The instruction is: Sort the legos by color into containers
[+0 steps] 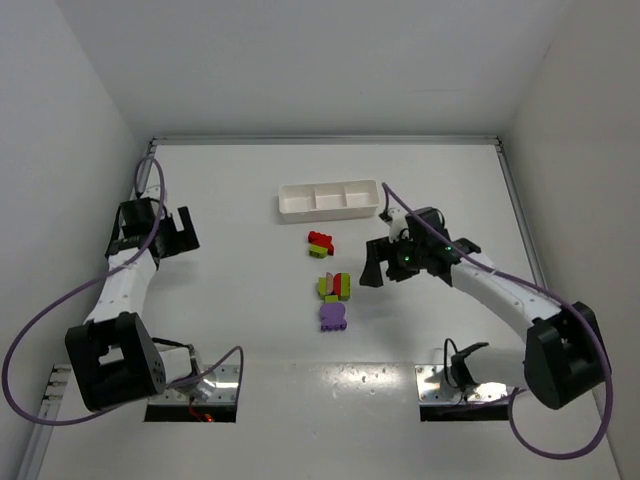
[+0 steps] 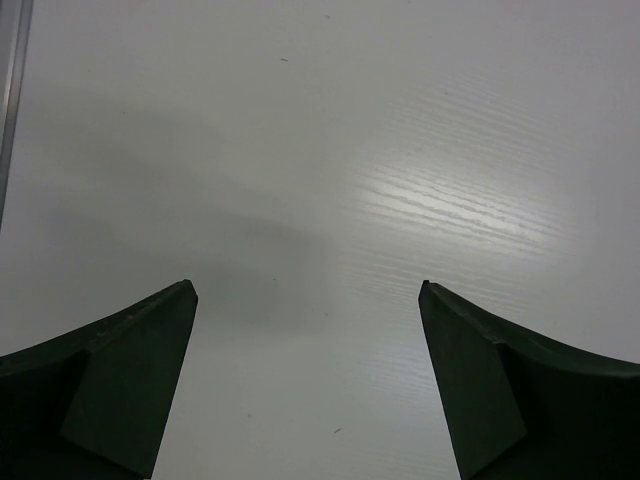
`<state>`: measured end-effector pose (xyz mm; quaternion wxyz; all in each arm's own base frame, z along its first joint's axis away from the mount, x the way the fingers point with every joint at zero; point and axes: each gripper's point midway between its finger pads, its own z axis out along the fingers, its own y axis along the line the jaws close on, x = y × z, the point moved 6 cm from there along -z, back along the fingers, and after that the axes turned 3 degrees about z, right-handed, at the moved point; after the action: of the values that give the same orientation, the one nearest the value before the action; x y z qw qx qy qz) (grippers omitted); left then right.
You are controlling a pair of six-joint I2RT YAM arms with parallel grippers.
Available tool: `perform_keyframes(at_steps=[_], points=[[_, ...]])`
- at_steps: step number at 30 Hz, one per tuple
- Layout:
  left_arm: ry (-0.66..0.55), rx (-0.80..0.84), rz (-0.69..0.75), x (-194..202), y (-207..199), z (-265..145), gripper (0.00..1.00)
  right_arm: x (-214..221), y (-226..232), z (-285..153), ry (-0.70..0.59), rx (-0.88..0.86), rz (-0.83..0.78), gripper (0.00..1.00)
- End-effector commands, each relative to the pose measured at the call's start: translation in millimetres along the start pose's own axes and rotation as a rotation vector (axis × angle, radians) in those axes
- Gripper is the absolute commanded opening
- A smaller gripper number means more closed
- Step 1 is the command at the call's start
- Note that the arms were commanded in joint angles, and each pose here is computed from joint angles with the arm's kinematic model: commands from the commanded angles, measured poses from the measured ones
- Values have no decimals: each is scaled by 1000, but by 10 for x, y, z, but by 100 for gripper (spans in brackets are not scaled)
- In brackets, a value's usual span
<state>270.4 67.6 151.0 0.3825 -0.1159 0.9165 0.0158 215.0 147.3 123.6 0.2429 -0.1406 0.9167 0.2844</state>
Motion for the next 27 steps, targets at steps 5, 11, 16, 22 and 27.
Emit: perform_keyframes(at_steps=[5, 11, 16, 22, 27], points=[[-51, -115, -72, -165, 85, -36, 100, 25, 581, 306, 7, 74, 12, 85], [-62, -159, -73, -111, 130, -119, 100, 125, 938, 526, 51, 155, 12, 83], [-146, -130, -78, -197, 106, -300, 100, 397, 941, 695, 139, 267, 77, 82], [-183, -137, -87, -269, 106, -375, 100, 606, 1036, 841, 165, 349, 144, 87], [-194, -155, -89, -274, 123, -425, 100, 734, 997, 943, 190, 365, 179, 88]])
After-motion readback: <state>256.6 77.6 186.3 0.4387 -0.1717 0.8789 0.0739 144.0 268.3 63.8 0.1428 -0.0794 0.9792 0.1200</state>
